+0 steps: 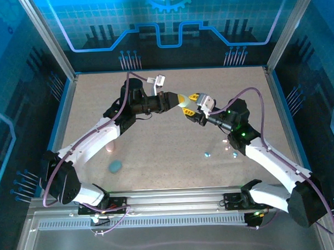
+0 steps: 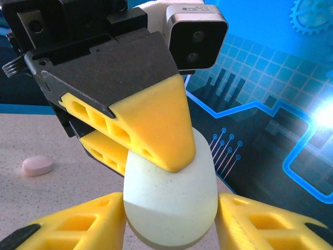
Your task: Insert wireless bluetooth earbuds into charging case
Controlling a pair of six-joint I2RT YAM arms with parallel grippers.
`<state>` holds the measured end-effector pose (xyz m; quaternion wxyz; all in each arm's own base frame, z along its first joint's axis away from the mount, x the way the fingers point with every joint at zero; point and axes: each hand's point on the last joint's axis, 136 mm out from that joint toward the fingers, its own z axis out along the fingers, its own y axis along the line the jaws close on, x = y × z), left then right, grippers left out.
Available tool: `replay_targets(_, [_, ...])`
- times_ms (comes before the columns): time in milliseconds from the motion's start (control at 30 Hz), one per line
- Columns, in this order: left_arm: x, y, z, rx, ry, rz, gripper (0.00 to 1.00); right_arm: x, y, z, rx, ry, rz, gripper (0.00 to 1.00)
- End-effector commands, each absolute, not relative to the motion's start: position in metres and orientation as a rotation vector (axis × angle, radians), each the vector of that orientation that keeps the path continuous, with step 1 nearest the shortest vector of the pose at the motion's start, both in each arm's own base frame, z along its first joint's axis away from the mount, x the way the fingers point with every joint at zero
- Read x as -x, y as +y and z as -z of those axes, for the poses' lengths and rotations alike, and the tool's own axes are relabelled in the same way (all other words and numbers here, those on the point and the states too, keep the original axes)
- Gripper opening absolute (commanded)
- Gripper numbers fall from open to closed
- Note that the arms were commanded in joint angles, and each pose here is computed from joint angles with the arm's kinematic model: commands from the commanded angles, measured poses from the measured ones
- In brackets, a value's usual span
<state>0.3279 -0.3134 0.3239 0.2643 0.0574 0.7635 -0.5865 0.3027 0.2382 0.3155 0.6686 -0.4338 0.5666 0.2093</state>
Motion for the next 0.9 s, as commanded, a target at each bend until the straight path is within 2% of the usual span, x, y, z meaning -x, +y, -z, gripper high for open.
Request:
replay_targets(0, [-0.315, -0.313, -0.357, -0.233, 1.976, 1.636, 0.27, -0.305, 0.238, -0.339, 0.962, 1.224, -0.472, 0.43])
replay_targets(200, [-0.314, -0.313, -0.361, -0.252, 1.955, 1.631, 0.3, -0.305, 0.239, -0.335, 0.98, 1.255, -0.49, 0.4])
replay_targets(300, [-0.313, -0.311, -0.362, -0.282, 1.933, 1.607, 0.45, -0.3, 0.239, -0.337, 0.997, 1.282, -0.568, 0.38])
replay_targets(533, [-0.302, -0.298, -0.363, -0.511, 1.813, 1.365, 0.68, -0.277, 0.243, -0.343, 1.083, 1.379, -0.885, 0.38])
replay_targets(700, [-0.292, -0.286, -0.353, -0.727, 1.617, 1.114, 0.73, -0.265, 0.243, -0.353, 1.129, 1.401, -1.044, 0.38])
replay_targets(867, [-0.268, -0.291, -0.348, -0.957, 1.389, 1.055, 0.72, -0.26, 0.243, -0.355, 1.173, 1.432, -1.128, 0.37])
